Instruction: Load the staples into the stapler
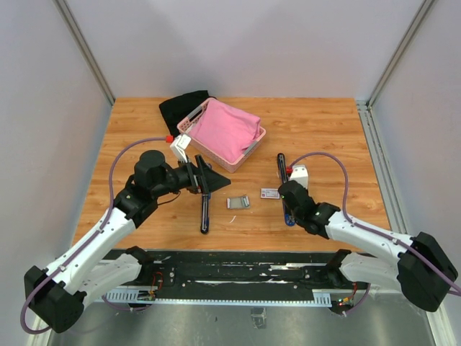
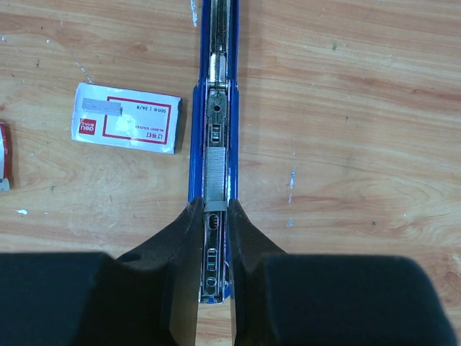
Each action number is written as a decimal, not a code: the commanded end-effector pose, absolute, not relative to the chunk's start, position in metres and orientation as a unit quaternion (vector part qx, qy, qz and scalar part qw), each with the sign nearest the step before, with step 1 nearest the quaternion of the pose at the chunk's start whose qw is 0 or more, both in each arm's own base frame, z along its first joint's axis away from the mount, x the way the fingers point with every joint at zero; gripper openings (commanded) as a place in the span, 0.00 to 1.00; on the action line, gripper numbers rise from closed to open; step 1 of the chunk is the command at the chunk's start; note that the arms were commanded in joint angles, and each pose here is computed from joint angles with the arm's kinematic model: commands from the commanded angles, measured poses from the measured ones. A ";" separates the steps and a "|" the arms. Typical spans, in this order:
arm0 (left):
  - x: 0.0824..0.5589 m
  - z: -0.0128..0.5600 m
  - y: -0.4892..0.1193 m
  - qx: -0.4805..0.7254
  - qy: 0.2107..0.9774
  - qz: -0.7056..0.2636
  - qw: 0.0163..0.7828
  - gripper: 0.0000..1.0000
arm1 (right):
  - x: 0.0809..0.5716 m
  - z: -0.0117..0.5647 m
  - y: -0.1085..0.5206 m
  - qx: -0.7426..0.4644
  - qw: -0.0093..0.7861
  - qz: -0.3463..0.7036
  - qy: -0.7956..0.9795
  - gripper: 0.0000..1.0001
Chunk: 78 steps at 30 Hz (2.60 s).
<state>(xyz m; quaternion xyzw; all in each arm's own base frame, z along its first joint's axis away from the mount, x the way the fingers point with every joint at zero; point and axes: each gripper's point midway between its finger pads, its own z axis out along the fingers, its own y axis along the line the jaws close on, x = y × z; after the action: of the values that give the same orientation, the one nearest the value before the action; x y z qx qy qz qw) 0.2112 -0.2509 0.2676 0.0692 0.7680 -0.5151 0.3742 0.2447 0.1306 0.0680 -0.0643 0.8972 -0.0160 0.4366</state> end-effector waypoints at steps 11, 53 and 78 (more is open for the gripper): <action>0.208 0.266 -0.248 0.065 0.769 -0.515 0.374 0.91 | 0.237 0.071 0.121 -0.036 0.443 -0.021 0.896 0.09; 0.205 0.265 -0.246 0.058 0.765 -0.519 0.376 0.91 | 0.244 0.074 0.138 -0.044 0.441 0.003 0.897 0.09; 0.203 0.266 -0.246 0.061 0.765 -0.521 0.374 0.91 | 0.226 0.044 0.121 -0.029 0.415 -0.012 0.909 0.10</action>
<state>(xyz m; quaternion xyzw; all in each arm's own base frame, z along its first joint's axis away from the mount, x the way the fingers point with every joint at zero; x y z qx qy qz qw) 0.2043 -0.2470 0.2603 0.0576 0.7735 -0.5156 0.3641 0.2415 0.1311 0.0620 -0.0279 0.8986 0.0025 0.4378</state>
